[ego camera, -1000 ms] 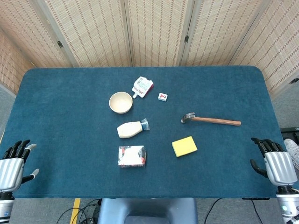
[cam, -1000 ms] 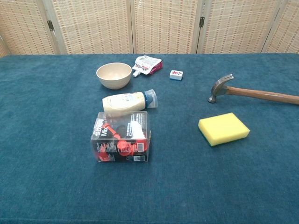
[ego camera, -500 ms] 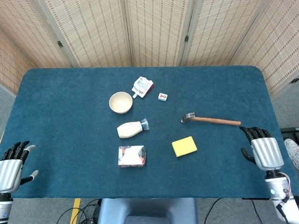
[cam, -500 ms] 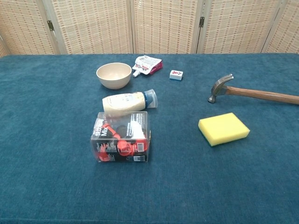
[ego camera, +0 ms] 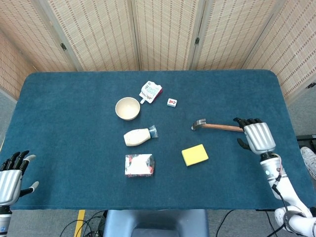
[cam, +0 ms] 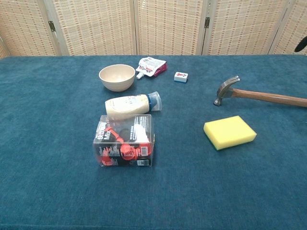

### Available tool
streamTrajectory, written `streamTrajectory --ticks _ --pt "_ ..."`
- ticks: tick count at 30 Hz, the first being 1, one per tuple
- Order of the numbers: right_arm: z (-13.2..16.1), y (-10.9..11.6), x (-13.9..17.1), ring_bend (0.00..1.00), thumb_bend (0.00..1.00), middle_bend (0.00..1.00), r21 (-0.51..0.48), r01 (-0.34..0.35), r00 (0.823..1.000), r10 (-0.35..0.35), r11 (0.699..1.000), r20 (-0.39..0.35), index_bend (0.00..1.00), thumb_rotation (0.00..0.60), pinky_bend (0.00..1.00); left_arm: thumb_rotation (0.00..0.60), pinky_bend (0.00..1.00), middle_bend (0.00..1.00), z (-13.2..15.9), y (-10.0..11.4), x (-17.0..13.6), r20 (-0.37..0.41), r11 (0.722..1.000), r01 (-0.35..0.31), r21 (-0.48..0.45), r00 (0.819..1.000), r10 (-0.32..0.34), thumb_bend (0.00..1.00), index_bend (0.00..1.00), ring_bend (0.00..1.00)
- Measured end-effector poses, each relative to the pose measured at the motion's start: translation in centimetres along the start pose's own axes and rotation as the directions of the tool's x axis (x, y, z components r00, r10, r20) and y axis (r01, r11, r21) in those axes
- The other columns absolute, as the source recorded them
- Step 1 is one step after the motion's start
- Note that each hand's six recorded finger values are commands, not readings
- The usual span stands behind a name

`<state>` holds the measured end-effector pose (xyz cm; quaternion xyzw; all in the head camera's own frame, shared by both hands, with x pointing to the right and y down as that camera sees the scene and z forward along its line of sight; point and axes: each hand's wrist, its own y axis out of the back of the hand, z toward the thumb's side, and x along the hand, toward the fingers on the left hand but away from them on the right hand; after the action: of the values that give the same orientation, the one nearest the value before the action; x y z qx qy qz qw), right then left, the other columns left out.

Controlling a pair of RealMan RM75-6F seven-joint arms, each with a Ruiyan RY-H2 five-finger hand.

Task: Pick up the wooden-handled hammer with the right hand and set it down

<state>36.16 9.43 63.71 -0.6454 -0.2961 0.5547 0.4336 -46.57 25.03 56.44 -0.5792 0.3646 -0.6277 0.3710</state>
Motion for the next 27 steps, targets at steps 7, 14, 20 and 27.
streamTrajectory --ticks 7,14,20,27 --pt "1.9 -2.1 -4.3 0.27 0.22 0.38 -0.028 -0.056 0.998 0.055 0.998 -0.022 0.3 0.6 0.36 0.6 0.22 0.15 0.0 -0.2 0.0 -0.005 1.0 0.02 0.008 1.0 -0.02 0.2 0.27 0.12" --pt "3.7 -4.0 -7.8 0.27 0.24 0.4 -0.045 -0.096 0.995 0.094 0.994 -0.039 0.32 0.6 0.36 0.6 0.22 0.15 -0.3 -0.3 -0.1 -0.017 0.999 0.033 0.011 0.999 -0.033 0.2 0.27 0.12" --pt "4.6 -5.4 -9.8 0.27 0.22 0.4 -0.06 -0.12 0.992 0.118 0.991 -0.04 0.32 0.6 0.34 0.6 0.22 0.14 -0.8 -0.2 -0.4 -0.039 0.999 0.049 0.018 0.998 -0.048 0.2 0.27 0.12" --pt "4.7 -7.3 -10.9 0.27 0.22 0.39 -0.064 -0.157 0.987 0.155 0.986 -0.029 0.34 0.6 0.34 0.6 0.22 0.14 -1.1 -0.2 -0.5 -0.053 0.998 0.059 0.026 0.997 -0.057 0.2 0.28 0.12"
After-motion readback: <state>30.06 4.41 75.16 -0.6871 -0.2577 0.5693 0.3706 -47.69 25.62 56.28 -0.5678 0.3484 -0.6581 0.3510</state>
